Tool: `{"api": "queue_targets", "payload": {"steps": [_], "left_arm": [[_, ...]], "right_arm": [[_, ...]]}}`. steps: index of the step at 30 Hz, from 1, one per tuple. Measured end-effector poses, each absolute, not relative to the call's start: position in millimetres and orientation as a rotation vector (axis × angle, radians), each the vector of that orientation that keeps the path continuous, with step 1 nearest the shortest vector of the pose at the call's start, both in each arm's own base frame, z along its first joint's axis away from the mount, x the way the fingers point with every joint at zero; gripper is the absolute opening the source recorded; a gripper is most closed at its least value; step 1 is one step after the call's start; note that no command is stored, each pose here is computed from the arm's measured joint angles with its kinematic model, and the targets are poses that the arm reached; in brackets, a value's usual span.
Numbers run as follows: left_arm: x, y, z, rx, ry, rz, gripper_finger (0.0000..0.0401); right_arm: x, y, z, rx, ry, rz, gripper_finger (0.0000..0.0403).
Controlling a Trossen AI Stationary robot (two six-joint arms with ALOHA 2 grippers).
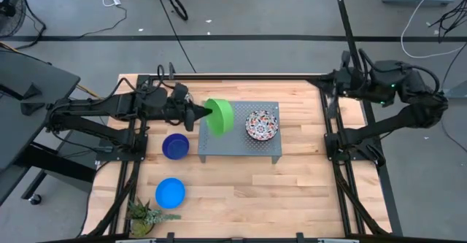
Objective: Pick & Place Mini bowls
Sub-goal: Put the green bowl on the shelf
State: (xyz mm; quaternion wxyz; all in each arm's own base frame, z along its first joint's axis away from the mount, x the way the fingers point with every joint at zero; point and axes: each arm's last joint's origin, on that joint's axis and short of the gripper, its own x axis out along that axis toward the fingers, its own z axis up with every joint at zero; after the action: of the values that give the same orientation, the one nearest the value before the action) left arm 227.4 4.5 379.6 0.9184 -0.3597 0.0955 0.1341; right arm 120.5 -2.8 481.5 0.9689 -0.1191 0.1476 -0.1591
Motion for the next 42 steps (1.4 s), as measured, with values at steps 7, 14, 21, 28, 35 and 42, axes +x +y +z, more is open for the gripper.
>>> {"api": "queue_targets", "payload": {"steps": [7,14,21,28,35,42], "left_arm": [[224.7,1.3,370.8,-0.939,0.315,0.241,0.0004],[224.2,3.3,364.9,-1.023,0.359,0.292,0.0004],[235.5,12.5,357.2,-1.075,0.447,0.333,0.0004],[243.7,23.8,378.8,-1.037,0.540,0.396,0.0004],[256.6,36.2,387.2,-1.023,0.633,0.482,0.0004],[274.0,50.1,378.2,-1.032,0.694,0.500,0.0004]], "right_arm": [[111.0,-1.4,475.1,-0.199,0.356,-0.246,0.0001],[103.3,-2.0,472.1,-0.162,0.382,-0.253,0.0000],[103.0,-2.1,469.0,-0.169,0.417,-0.253,0.0000],[103.2,-2.1,468.3,-0.171,0.425,-0.253,0.0000],[103.1,-2.1,468.1,-0.167,0.426,-0.254,0.0000],[102.1,-2.2,465.8,-0.148,0.449,-0.258,0.0000]]}}
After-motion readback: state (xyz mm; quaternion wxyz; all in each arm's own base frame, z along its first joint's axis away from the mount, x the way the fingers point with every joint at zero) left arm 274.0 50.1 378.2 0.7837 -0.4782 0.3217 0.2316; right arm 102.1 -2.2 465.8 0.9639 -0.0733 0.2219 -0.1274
